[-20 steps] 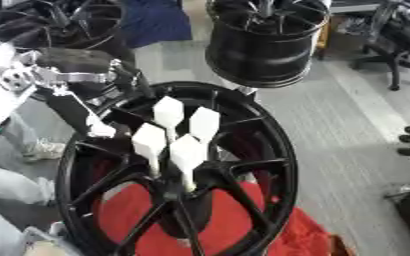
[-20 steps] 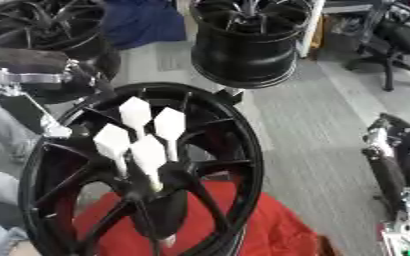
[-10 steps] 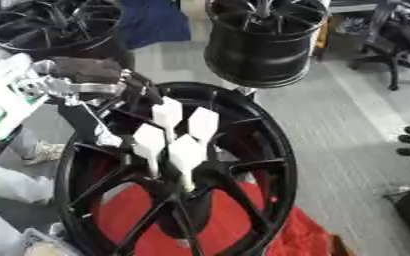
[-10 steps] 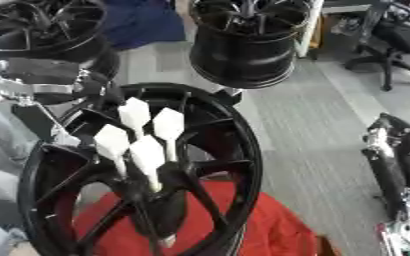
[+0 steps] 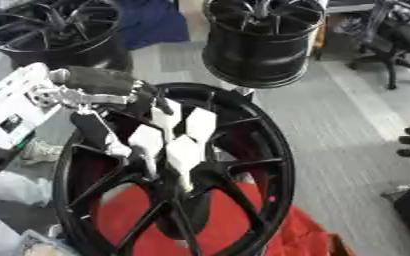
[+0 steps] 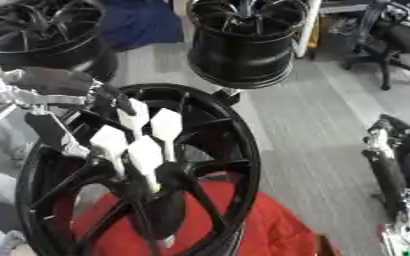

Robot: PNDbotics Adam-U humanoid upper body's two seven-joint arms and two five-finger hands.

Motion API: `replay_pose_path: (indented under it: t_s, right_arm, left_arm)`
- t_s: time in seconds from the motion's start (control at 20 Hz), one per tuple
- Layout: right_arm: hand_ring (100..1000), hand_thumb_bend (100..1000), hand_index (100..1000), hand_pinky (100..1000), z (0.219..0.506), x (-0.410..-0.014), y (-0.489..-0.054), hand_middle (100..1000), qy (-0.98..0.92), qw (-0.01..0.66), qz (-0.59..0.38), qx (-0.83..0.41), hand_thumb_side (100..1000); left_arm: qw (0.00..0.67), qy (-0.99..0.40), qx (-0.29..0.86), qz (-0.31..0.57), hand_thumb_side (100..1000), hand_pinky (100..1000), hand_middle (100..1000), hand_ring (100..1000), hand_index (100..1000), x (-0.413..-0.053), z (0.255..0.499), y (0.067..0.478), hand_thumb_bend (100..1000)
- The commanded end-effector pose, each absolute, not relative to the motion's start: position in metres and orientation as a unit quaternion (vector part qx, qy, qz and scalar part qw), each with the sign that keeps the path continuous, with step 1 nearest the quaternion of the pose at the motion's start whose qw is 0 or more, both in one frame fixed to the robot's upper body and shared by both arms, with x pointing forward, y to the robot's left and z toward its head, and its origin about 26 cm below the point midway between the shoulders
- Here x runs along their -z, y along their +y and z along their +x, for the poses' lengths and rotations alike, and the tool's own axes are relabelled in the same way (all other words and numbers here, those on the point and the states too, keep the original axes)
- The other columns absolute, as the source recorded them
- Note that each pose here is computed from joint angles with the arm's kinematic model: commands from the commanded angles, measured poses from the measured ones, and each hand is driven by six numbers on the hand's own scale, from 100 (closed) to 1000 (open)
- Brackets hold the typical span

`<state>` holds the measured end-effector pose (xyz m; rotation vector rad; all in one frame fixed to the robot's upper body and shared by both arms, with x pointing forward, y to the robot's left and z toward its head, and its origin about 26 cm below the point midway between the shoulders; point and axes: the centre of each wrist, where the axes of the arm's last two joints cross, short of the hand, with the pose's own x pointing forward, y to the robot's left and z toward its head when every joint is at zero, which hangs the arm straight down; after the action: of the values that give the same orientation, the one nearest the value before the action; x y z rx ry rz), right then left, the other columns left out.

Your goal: Pull the pin out of the wheel hub.

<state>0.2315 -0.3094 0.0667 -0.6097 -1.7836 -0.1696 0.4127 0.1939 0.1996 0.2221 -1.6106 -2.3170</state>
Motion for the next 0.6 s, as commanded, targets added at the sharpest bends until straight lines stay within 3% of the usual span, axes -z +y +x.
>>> replay_pose_path:
  t_s: [0.05,0.6]
  right_arm:
    - [643,100,787,563,0.2325,-0.0716,-0.3102,599,-0.772,0.576,-0.261,0.070,626]
    - [643,100,786,562,0.2325,-0.0716,-0.3109,598,-0.771,0.576,-0.262,0.070,626]
  left_arm:
    - [0.010,-0.419,0.907,0.035,505,524,770,532,906,-0.2038,0.4156,0.1974,378]
    - [-0.001,-0.414,0.909,0.044,454,571,710,582,879,-0.2086,0.4103,0.2062,331]
